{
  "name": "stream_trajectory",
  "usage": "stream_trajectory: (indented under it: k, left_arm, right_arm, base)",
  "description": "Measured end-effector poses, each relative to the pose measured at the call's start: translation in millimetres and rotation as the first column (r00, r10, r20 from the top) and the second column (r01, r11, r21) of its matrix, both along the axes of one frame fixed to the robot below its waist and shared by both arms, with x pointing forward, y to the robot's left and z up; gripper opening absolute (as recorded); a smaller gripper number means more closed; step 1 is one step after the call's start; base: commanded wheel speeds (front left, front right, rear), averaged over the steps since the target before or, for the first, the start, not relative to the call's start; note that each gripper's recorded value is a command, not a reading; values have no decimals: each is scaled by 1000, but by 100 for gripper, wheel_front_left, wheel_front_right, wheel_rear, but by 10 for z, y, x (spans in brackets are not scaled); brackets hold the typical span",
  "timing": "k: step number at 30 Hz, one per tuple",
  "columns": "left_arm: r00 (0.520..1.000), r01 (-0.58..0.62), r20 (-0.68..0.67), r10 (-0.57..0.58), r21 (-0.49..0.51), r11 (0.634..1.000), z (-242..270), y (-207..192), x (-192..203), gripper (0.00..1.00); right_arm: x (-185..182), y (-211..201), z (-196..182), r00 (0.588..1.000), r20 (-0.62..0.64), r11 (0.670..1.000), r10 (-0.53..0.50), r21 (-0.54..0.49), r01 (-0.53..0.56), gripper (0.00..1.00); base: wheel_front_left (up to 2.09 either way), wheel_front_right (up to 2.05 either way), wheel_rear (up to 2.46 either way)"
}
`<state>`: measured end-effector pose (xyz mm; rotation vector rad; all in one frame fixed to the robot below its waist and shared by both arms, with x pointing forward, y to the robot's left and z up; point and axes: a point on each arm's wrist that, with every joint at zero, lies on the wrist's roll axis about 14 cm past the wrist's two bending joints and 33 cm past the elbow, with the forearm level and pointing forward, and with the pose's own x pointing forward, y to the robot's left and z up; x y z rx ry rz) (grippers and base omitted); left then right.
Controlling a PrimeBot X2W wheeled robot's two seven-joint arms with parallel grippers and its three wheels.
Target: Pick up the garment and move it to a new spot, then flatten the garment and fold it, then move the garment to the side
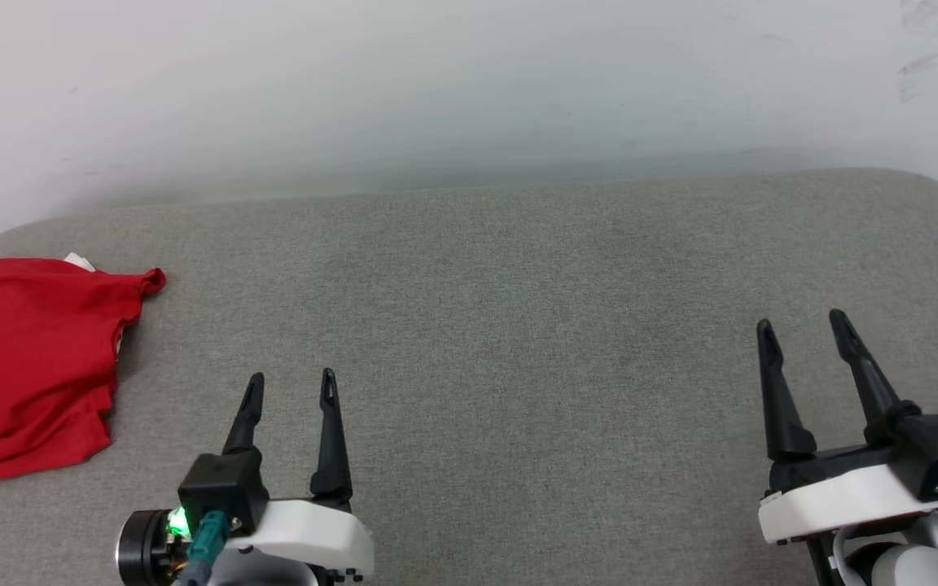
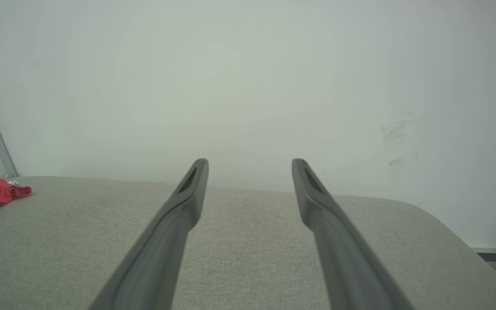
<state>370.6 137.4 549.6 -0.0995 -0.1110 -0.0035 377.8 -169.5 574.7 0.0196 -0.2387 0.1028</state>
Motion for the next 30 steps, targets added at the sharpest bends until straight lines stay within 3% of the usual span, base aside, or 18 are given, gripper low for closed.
stream_trajectory:
  k: [8,20,30]
  left_arm:
    - [999,21,36,-21,9,1000,69,-64,-20,100]
    - [996,43,83,-30,-154,987,120,95,-54,100]
    - [991,122,68,-115,-114,986,-83,81,-82,100]
  right_arm:
    - [-16,79,12,1000,16,998,16,-61,-15,100]
    - [-61,-98,-113,1000,-10,1000,-27,16,27,100]
    - [-83,-188,-181,998,-20,998,-52,39,52,100]
  base:
    - [0,0,0]
    - [0,0,0]
    - [0,0,0]
